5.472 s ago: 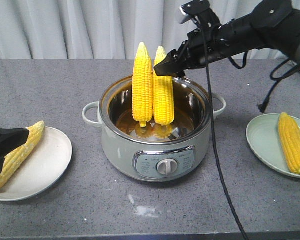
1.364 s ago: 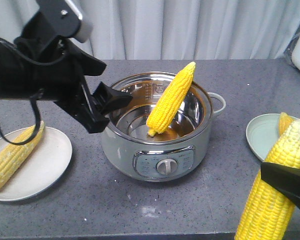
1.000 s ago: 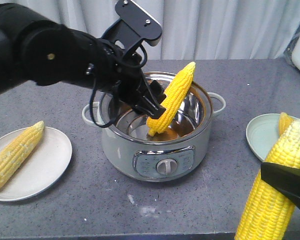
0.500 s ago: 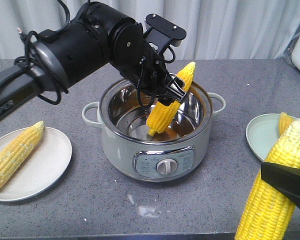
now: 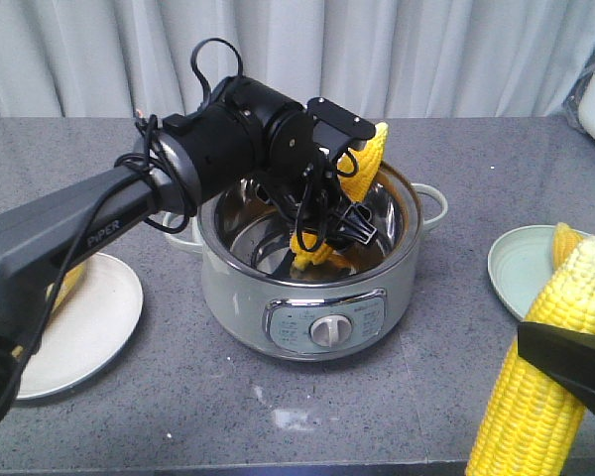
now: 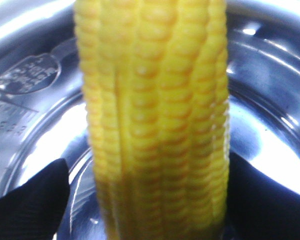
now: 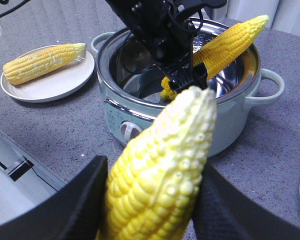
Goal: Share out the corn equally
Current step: 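Grasp the last cob with the left gripper and lift it, then raise the left-held cob out of the pot beside the right one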
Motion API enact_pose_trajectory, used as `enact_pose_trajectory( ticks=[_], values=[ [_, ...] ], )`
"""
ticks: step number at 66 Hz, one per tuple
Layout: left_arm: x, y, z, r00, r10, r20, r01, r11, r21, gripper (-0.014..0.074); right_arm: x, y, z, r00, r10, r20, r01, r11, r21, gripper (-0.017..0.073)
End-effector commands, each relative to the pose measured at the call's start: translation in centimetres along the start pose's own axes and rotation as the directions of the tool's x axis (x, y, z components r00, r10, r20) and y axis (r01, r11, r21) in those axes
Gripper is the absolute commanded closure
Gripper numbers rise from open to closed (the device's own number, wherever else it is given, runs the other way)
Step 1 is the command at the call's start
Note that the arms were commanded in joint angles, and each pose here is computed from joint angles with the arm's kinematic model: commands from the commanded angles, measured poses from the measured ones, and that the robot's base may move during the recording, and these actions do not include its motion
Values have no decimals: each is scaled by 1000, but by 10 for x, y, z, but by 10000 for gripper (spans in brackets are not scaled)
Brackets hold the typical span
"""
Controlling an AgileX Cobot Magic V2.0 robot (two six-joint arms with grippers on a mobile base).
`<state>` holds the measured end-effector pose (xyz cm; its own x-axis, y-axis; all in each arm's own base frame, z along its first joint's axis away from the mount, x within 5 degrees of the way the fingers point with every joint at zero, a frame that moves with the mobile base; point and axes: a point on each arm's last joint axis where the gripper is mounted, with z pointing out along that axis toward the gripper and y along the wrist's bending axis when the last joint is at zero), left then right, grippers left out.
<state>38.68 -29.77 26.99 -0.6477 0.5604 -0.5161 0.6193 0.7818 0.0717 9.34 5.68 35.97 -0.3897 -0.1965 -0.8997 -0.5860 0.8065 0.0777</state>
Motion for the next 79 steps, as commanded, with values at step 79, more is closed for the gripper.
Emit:
enact_pose_trajectory(
  ticks=[79],
  values=[
    [27,9,-185,943,-15,334,16,1000,-1,225,-13,0,-5,996,6,84,-7,1000,16,326]
  ],
)
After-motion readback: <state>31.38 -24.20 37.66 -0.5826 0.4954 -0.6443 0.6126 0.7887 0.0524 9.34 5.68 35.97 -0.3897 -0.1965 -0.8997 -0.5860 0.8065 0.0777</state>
